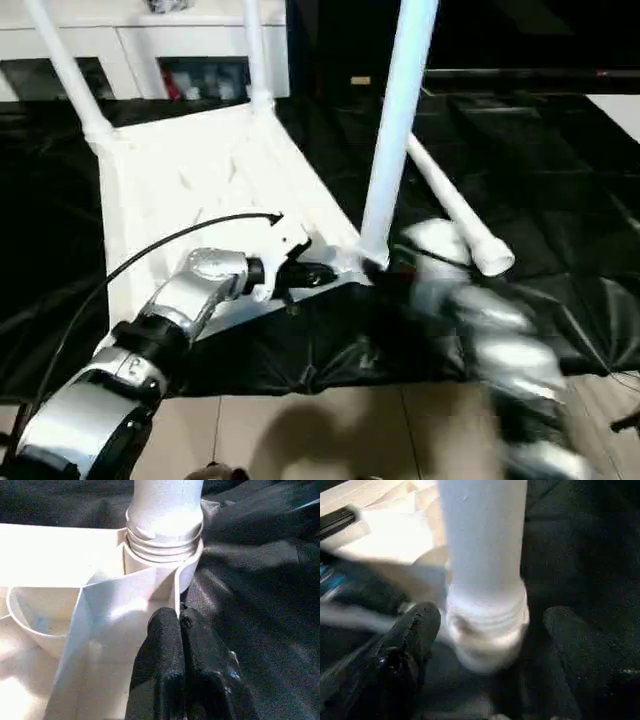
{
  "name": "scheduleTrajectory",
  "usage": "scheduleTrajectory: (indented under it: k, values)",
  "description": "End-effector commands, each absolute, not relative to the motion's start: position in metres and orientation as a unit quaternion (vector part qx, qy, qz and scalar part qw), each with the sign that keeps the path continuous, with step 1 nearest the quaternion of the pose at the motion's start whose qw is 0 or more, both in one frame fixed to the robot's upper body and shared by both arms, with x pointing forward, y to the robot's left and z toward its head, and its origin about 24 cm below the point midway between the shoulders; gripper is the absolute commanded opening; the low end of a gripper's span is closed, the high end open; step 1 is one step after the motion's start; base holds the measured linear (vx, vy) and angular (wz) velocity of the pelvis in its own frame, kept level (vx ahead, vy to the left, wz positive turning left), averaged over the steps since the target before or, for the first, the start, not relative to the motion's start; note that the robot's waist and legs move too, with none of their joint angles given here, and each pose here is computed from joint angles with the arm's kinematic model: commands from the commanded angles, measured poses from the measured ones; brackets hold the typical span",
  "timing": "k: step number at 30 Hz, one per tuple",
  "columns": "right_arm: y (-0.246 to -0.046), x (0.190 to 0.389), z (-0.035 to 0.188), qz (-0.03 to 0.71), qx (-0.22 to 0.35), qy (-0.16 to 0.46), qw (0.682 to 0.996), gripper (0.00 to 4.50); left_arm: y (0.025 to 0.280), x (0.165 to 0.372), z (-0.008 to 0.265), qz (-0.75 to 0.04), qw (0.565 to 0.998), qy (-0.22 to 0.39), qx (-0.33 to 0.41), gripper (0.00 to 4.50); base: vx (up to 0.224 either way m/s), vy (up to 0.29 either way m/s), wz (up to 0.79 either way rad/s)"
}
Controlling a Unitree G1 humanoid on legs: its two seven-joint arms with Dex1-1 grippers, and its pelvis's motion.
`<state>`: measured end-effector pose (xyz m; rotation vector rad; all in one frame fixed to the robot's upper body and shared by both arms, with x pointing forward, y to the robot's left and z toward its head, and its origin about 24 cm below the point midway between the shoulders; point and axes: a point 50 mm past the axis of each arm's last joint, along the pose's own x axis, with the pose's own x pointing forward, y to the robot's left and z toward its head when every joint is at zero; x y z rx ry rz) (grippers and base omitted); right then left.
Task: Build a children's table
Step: Rotate leg to tighten
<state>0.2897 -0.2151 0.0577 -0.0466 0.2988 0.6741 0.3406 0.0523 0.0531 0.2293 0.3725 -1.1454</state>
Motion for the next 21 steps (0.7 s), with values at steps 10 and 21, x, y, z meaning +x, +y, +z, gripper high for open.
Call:
scheduleTrajectory:
  k: [10, 21]
  values:
    - [-0.196, 0.274, 0.054, 0.385, -0.024, 0.197, 0.901, 3.86, 0.069, 0.360, 0.105, -0.504, 0.859, 0.066, 0.066, 0.91, 0.000, 0.000, 0.00]
    - [-0.142, 0.284, 0.040, 0.401, -0.023, 0.215, 0.890, 3.86, 0.193, 0.368, 0.143, -0.282, 0.925, 0.109, 0.229, 0.76, 0.000, 0.000, 0.00]
